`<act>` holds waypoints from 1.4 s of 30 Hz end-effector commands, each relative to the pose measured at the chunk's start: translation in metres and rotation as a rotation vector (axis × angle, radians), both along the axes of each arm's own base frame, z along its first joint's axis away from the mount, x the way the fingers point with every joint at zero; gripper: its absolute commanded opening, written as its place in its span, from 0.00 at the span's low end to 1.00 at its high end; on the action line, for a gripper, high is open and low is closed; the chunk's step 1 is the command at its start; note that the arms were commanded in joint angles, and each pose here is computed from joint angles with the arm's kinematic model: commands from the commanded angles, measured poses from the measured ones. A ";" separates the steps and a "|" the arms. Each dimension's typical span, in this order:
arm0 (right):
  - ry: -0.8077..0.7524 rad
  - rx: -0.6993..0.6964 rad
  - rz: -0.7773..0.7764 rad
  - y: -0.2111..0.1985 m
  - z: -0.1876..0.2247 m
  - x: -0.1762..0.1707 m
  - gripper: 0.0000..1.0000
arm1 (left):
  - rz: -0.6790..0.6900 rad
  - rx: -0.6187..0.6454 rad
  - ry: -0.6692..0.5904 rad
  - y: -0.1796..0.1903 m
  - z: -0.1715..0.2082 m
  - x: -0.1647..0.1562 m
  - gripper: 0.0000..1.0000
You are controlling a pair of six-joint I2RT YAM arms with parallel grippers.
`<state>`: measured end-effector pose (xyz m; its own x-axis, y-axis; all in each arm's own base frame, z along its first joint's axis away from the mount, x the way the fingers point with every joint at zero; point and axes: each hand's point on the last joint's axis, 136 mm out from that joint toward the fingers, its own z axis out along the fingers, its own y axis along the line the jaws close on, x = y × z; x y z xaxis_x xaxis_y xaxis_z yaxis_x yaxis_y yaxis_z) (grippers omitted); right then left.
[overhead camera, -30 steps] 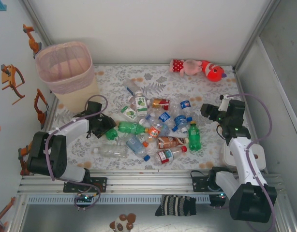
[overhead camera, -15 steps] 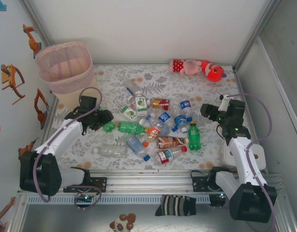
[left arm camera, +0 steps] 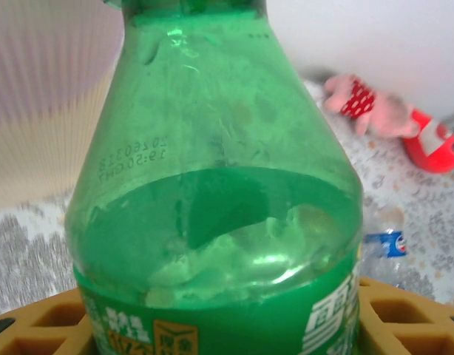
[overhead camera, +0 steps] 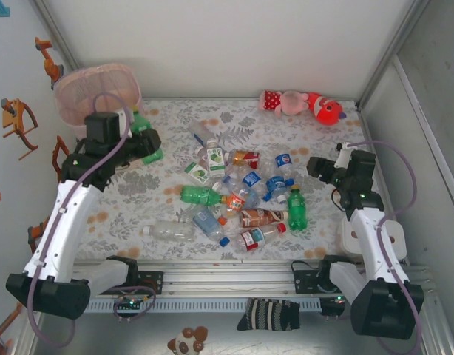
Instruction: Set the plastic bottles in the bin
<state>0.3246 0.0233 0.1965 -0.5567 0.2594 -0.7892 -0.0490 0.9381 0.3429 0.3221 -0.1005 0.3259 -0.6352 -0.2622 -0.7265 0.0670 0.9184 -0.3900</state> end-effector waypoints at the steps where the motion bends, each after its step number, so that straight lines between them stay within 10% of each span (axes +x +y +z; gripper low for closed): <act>1: -0.018 0.009 0.003 0.000 0.012 0.002 0.78 | -0.025 0.109 -0.069 0.012 0.031 0.006 0.56; 13: -0.032 -0.010 -0.007 -0.002 0.022 -0.002 0.77 | 0.082 0.145 -0.163 0.066 0.082 0.084 0.58; 27: -0.022 -0.027 -0.018 -0.005 0.016 -0.002 0.77 | 0.057 0.093 0.049 0.091 0.007 0.189 0.52; 42: -0.004 -0.010 -0.011 -0.003 0.004 0.003 0.77 | -0.052 0.003 0.343 0.070 -0.076 0.169 0.44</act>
